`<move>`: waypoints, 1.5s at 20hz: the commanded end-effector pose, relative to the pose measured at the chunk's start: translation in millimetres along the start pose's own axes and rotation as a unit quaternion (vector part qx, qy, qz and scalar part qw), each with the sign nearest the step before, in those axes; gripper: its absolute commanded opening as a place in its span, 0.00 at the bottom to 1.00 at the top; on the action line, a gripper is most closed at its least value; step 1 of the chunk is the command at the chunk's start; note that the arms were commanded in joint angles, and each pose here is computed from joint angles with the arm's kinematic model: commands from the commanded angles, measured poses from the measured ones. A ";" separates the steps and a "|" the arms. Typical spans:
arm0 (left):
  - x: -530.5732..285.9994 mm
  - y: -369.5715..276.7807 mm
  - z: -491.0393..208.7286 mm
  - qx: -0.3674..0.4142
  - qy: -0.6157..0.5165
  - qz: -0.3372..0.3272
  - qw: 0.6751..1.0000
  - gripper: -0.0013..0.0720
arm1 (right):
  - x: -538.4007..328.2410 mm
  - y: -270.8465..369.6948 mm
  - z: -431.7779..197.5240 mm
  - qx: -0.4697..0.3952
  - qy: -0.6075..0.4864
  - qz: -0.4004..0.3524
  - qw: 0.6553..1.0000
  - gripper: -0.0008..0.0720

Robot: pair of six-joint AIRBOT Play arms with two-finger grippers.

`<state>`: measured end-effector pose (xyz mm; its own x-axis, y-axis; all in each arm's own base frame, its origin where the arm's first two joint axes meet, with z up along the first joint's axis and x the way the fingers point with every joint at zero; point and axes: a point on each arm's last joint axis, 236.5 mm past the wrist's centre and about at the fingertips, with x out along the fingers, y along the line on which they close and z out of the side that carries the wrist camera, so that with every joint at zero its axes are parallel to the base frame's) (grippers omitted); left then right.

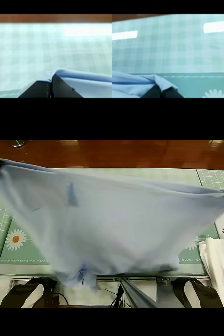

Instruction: Fold the shirts.

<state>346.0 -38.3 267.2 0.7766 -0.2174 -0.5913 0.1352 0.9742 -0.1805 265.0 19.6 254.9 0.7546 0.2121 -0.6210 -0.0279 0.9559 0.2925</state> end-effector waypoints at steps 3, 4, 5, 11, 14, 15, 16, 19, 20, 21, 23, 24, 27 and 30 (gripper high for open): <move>173.9 17.5 -16.1 -0.094 0.078 -0.058 0.991 0.05 | 176.3 -55.8 2.6 0.041 0.076 0.030 0.996 0.05; 198.4 20.5 -18.7 -0.100 0.085 -0.058 0.990 0.05 | 209.8 -66.6 3.9 0.050 0.087 0.027 0.995 0.05; 222.5 22.4 -24.2 -0.106 0.099 -0.058 0.988 0.05 | 238.0 -76.5 7.2 0.059 0.096 0.024 0.993 0.05; 312.8 36.0 -70.5 -0.174 0.173 -0.050 0.968 0.05 | 354.8 -89.7 39.4 0.134 0.121 0.090 0.979 0.04; 326.3 33.8 -90.6 -0.195 0.199 -0.055 0.959 0.05 | 380.9 -97.4 25.0 0.165 0.149 0.093 0.971 0.05; 325.5 32.6 -93.1 -0.195 0.205 -0.057 0.957 0.05 | 383.1 -97.4 17.9 0.167 0.162 0.096 0.968 0.05; 321.6 32.6 -94.1 -0.195 0.212 -0.058 0.956 0.05 | 380.7 -99.5 14.2 0.166 0.170 0.096 0.967 0.05; 292.2 32.1 -103.0 -0.188 0.264 -0.073 0.943 0.05 | 350.5 -92.7 5.7 0.136 0.210 0.140 0.958 0.05; 278.7 29.9 -110.1 -0.159 0.291 -0.087 0.939 0.05 | 339.0 -94.4 -1.1 0.127 0.229 0.149 0.954 0.05; 266.1 27.8 -121.9 -0.136 0.322 -0.102 0.932 0.05 | 328.8 -99.0 -10.7 0.128 0.254 0.151 0.947 0.05; 244.3 29.3 -158.1 -0.114 0.401 -0.106 0.903 0.05 | 315.0 -108.1 -38.4 0.121 0.310 0.142 0.932 0.05; 241.8 28.5 -174.5 -0.117 0.424 -0.106 0.892 0.05 | 314.7 -117.9 -52.7 0.116 0.329 0.123 0.929 0.05; 239.3 18.6 -219.2 -0.133 0.476 -0.109 0.863 0.05 | 322.9 -139.9 -99.2 0.136 0.383 0.072 0.911 0.05; 237.4 13.9 -240.6 -0.137 0.501 -0.111 0.847 0.05 | 327.2 -133.4 -120.8 0.156 0.410 0.085 0.895 0.05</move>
<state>408.9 -86.3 -51.2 -0.0860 -0.4688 -0.8791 -0.0353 0.8833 -0.4675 456.6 -17.6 -56.1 0.1056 0.5416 -0.8340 0.1445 0.8214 0.5517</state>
